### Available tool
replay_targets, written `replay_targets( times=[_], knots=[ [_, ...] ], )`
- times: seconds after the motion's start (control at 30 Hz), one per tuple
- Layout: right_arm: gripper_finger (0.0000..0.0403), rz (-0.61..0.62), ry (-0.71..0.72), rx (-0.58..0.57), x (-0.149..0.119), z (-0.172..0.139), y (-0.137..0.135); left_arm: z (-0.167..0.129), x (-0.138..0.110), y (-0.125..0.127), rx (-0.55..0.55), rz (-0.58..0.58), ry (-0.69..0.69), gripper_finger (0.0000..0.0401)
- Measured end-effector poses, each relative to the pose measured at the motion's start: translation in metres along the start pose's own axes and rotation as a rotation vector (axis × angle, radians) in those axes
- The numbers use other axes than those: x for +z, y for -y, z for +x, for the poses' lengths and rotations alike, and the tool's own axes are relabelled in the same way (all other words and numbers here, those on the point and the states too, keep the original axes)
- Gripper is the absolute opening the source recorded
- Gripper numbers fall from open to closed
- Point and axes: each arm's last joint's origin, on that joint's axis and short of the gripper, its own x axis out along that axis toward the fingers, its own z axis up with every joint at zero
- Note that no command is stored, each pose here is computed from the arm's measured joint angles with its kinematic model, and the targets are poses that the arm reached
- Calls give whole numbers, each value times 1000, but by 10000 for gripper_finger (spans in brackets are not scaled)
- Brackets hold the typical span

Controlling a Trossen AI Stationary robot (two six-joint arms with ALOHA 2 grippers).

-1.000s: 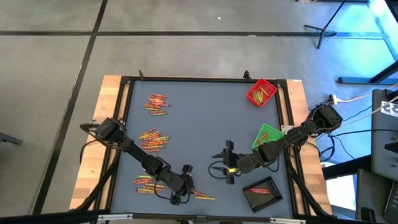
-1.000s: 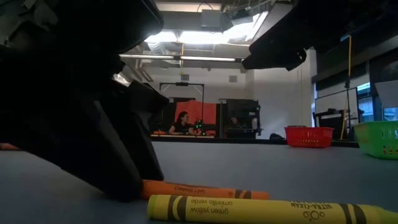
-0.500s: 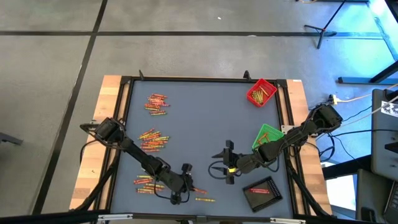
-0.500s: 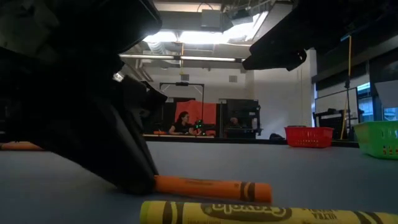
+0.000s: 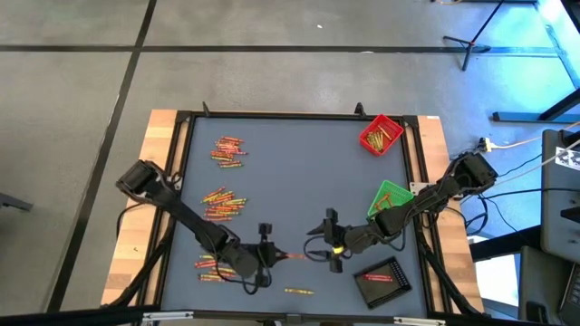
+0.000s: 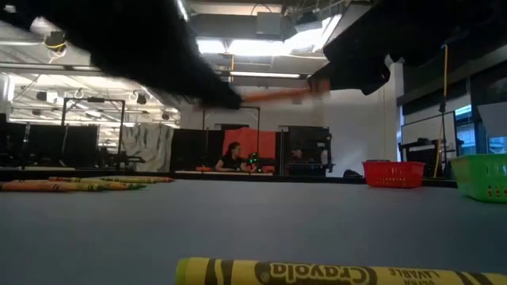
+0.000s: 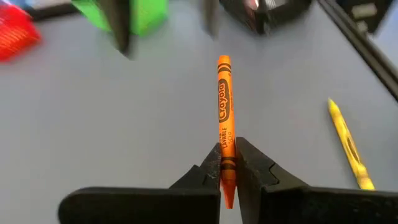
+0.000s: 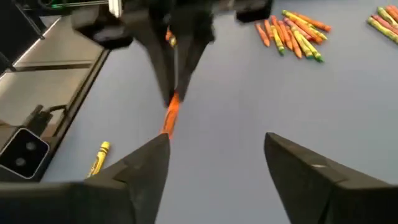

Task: Sort crayons
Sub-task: Put the orange crayon into the green bin

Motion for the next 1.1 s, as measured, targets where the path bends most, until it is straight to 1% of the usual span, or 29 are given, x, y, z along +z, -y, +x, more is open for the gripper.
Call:
replay_targets(
  times=[0.1, 0.2, 0.33, 0.5, 0.6, 0.7, 0.97, 1.1],
  knots=[
    [303, -29, 36, 28, 3, 1, -2, -5, 6, -2, 53, -8, 34, 9],
    [319, -53, 61, 27, 5, 2, -2, -5, 11, -4, 84, -23, 73, 9],
    [318, -48, 89, 32, 5, 5, -4, -3, 14, -7, 114, -45, 98, 9],
    [297, -57, 135, 13, 1, 15, -5, -1, 18, -12, 138, -71, 127, 9],
    [271, -71, 153, 16, 1, 17, -5, -1, 18, -13, 141, -68, 123, 9],
    [236, -70, 159, 16, 2, 17, -5, -1, 18, -12, 140, -68, 123, 9],
    [112, -68, 150, 4, 2, 18, -1, -1, 18, -12, 140, -68, 122, 9],
    [53, -86, 146, 4, 1, 18, -1, -1, 18, -12, 140, -68, 122, 9]
  ],
)
